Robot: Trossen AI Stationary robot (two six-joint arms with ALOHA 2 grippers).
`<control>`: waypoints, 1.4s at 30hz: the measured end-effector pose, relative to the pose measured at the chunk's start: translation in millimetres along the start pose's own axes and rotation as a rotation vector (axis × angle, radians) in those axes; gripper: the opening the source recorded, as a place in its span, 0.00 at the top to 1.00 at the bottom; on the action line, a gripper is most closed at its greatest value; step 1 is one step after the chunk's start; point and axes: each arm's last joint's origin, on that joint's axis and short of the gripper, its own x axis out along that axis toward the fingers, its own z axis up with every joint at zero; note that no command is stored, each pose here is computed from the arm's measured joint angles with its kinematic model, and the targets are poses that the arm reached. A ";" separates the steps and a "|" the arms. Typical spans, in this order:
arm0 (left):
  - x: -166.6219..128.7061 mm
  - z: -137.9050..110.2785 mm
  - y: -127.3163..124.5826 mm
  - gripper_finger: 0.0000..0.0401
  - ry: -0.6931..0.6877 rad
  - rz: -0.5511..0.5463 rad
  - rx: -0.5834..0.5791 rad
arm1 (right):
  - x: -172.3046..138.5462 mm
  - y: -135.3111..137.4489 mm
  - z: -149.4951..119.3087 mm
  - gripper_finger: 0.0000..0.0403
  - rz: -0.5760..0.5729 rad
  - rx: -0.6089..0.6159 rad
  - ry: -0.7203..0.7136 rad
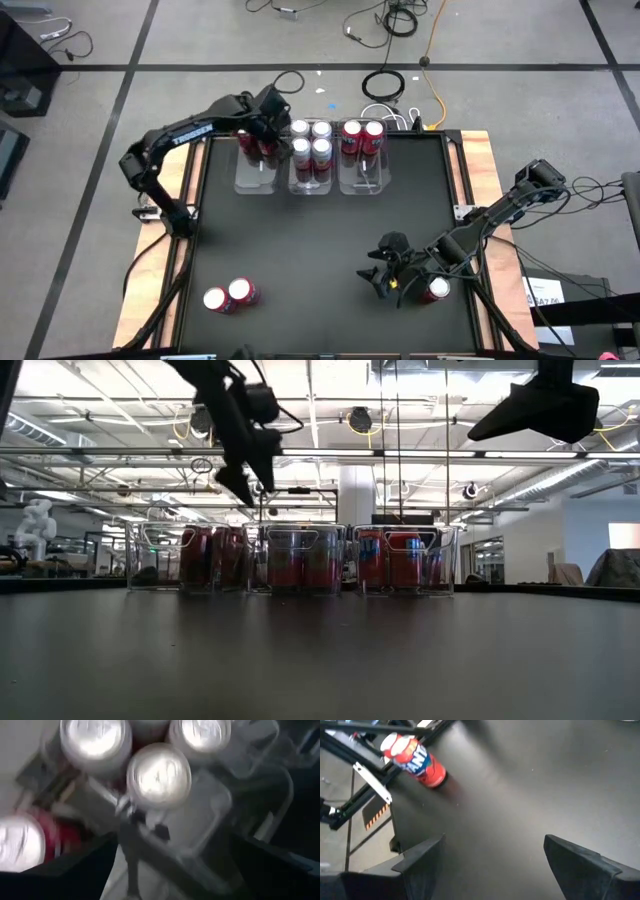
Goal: Sort soda cans
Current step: Move the right orange soda can to the center of the table
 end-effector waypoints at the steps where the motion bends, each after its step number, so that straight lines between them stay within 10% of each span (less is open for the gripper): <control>1: -6.6 -3.0 -4.3 0.02 0.013 -0.003 -0.009 | 0.0 0.1 -0.3 0.18 0.003 -0.008 0.008; 13: -96.0 -49.5 -84.2 0.02 -0.149 -0.098 -0.132 | -1.9 1.9 -4.2 0.18 0.028 -0.037 0.052; 26: -120.5 -115.7 -181.8 0.02 -0.243 -0.107 -0.142 | -10.6 7.5 -16.9 0.18 0.064 -0.078 0.080; 42: -131.9 -154.5 -213.3 0.02 -0.188 -0.195 0.009 | -11.4 8.2 -18.6 0.18 0.078 -0.097 0.106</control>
